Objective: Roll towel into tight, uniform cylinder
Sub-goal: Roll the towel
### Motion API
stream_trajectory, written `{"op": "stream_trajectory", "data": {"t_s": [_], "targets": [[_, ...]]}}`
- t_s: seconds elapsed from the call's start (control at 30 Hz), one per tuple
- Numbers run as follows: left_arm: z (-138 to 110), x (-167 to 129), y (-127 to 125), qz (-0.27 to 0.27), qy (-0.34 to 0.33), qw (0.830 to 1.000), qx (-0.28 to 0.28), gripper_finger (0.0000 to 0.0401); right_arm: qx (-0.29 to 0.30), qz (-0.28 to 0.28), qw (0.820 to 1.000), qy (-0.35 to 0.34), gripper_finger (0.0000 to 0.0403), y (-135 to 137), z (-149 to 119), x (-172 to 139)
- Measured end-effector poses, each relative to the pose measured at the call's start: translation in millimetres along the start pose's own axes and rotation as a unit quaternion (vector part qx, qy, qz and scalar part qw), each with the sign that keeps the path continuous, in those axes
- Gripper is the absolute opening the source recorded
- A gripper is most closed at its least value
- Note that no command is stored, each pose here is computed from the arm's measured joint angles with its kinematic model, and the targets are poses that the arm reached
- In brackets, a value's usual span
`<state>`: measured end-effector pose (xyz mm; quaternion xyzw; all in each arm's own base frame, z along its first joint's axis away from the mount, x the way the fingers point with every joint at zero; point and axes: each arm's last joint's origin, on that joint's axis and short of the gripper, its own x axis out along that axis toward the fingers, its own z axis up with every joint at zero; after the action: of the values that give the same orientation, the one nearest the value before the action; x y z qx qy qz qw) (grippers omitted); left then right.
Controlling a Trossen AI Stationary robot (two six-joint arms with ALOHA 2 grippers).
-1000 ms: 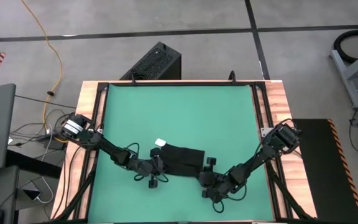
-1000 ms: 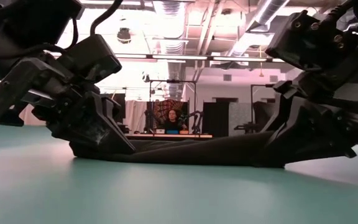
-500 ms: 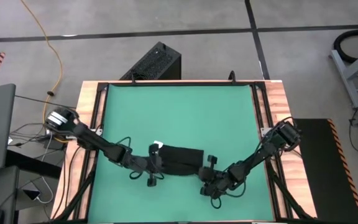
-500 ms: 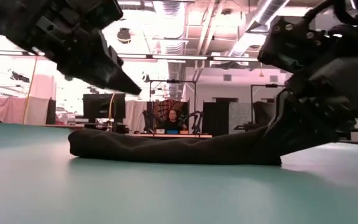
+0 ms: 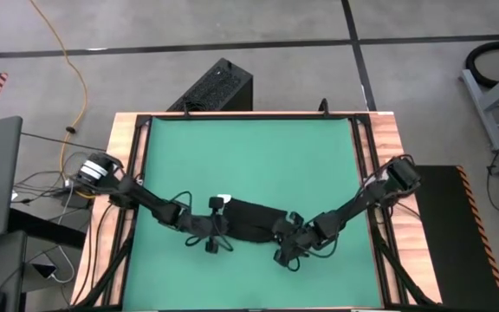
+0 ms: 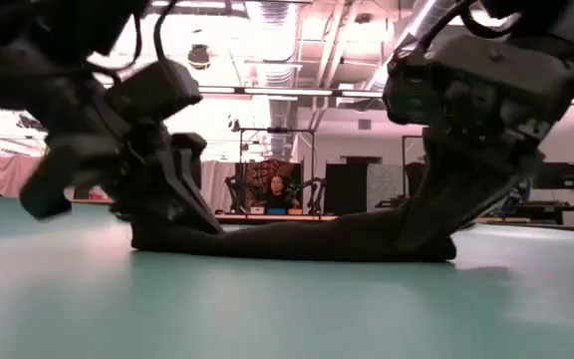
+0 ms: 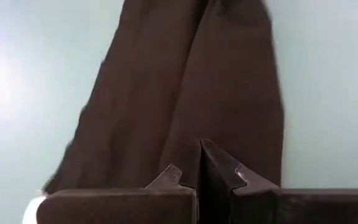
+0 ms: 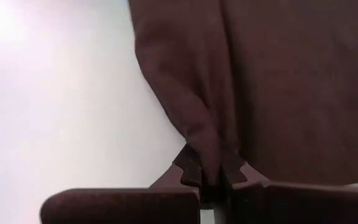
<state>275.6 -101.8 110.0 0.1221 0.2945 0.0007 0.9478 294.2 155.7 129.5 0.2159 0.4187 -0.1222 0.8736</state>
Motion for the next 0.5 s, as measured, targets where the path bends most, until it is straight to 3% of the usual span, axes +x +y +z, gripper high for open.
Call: {"op": "stream_trajectory", "data": {"t_s": [0.17,0.3,0.5], "targets": [[-15.5,14.6,3.7,-0.011,0.035,0.999,-0.001,0.0000,0.065,0.024,0.997,0.020,0.0019,-6.1,15.6,-11.9],[-16.1,19.1,8.7,-0.051,0.037,0.997,-0.042,0.0000,0.148,0.002,0.989,0.025,0.0019,-13.9,23.4,-24.0],[-10.8,15.5,10.4,-0.128,0.034,0.986,-0.102,0.0000,0.175,0.001,0.983,0.051,0.0019,-20.0,28.6,-24.1]]}}
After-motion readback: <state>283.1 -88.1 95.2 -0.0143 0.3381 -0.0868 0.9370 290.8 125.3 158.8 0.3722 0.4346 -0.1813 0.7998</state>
